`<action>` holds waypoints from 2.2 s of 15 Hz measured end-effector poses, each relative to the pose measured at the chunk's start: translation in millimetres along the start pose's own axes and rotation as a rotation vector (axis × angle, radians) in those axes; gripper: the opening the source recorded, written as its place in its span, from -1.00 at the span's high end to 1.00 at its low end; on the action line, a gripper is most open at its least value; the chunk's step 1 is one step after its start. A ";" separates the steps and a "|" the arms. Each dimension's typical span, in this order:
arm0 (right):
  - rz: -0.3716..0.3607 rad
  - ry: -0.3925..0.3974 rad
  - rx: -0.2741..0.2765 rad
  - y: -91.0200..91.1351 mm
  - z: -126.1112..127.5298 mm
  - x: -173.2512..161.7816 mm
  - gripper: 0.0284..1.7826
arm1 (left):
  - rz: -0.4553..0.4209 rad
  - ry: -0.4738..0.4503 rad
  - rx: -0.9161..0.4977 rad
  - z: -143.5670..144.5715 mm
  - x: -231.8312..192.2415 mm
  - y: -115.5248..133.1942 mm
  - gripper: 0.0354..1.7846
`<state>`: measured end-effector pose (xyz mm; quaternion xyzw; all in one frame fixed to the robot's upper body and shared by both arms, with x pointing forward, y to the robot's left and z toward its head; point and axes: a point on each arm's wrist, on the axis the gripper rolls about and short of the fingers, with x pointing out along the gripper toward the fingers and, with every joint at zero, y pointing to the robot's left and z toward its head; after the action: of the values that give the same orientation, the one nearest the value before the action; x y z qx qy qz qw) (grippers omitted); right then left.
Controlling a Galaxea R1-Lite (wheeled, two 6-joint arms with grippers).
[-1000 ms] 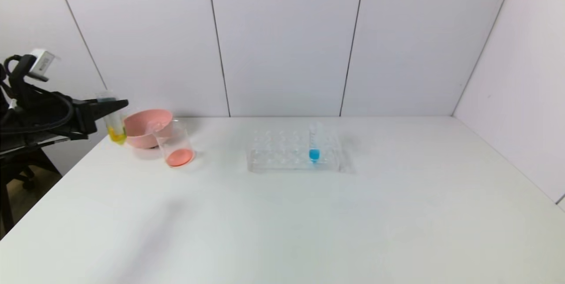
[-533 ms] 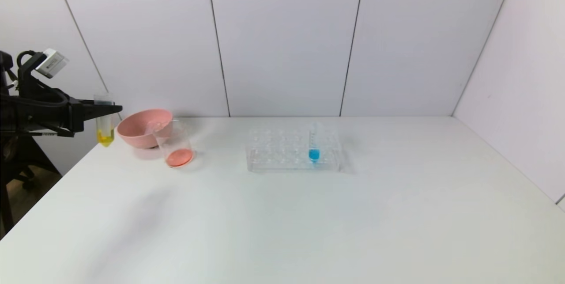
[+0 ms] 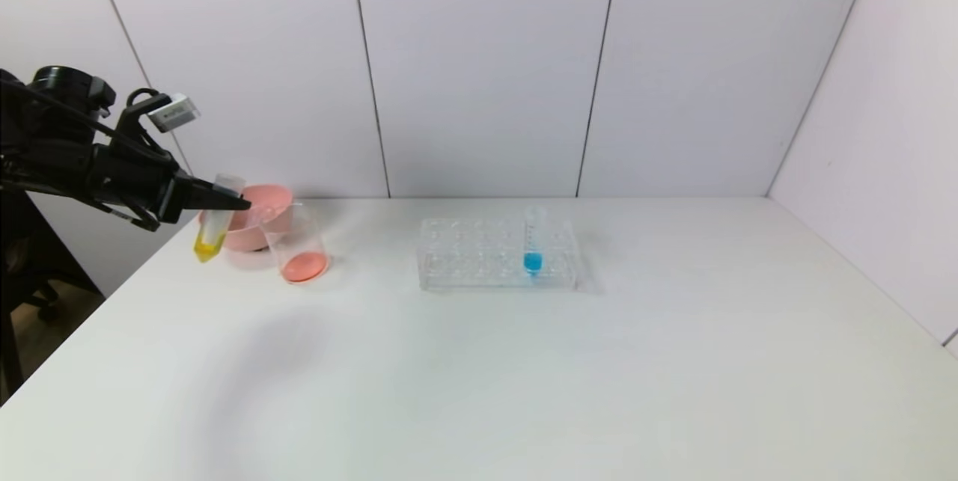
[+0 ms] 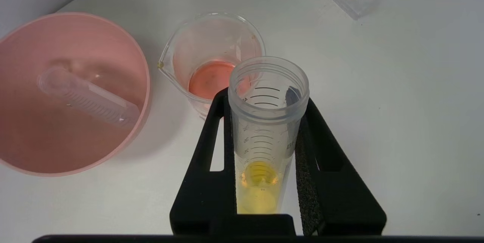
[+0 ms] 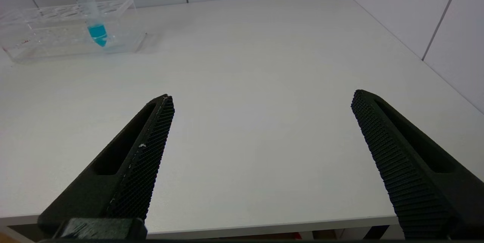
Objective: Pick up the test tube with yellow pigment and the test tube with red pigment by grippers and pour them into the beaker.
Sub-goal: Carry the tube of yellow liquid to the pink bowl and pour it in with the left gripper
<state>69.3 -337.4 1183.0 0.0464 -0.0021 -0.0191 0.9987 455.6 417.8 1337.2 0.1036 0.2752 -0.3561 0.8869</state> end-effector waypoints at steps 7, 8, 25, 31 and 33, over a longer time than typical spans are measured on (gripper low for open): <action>0.000 0.000 0.000 0.0 0.0 0.0 -0.92 | 0.045 0.263 0.199 4.3 22.7 4.7 0.52; 0.000 0.000 0.000 0.0 0.0 0.0 -0.92 | 0.056 0.286 0.220 3.6 25.0 5.9 0.52; 0.000 0.000 0.000 0.0 0.0 0.0 -0.92 | 0.268 0.515 0.541 38.5 57.8 -21.6 0.52; 0.000 0.000 0.000 0.0 0.0 0.0 -0.92 | 0.319 0.604 0.590 40.9 61.0 -26.0 0.52; 0.000 0.000 0.000 0.0 0.0 0.0 -0.92 | 0.318 0.608 0.607 42.8 61.7 -28.7 0.52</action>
<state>69.3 -337.4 1182.9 0.0464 -0.0018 -0.0191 0.9987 490.3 345.3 1338.2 0.4996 0.3870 -0.2335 0.7390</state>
